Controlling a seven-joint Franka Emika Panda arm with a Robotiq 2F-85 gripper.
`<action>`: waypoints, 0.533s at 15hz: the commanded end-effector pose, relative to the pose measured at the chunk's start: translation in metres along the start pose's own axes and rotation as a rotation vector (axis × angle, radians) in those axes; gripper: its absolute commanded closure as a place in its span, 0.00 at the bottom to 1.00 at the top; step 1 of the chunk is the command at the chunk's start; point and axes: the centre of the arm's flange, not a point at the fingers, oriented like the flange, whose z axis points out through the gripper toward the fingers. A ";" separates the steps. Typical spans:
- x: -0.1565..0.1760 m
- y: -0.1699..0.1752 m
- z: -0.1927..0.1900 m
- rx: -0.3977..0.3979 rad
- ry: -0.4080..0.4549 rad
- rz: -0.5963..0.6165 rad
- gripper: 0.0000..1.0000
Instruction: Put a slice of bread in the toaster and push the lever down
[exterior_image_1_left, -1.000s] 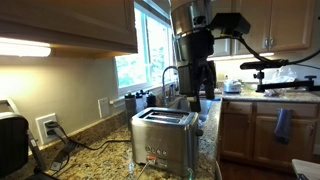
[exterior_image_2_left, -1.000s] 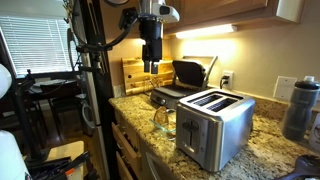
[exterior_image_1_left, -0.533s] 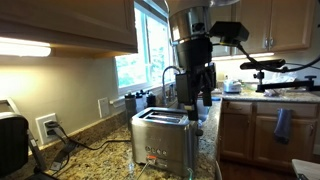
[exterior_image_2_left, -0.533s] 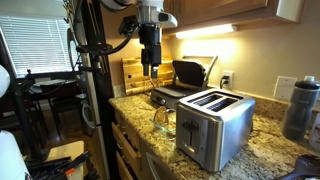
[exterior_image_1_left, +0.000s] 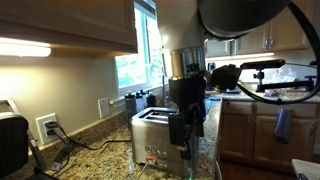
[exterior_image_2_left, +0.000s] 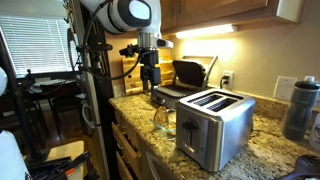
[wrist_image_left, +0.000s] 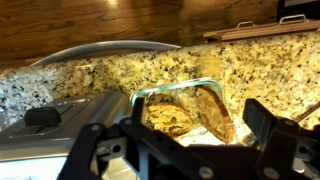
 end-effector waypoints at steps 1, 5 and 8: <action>0.008 -0.014 0.025 -0.001 0.011 -0.022 0.00; 0.009 -0.012 0.028 0.007 -0.014 -0.021 0.00; 0.010 -0.013 0.026 0.008 -0.010 -0.023 0.00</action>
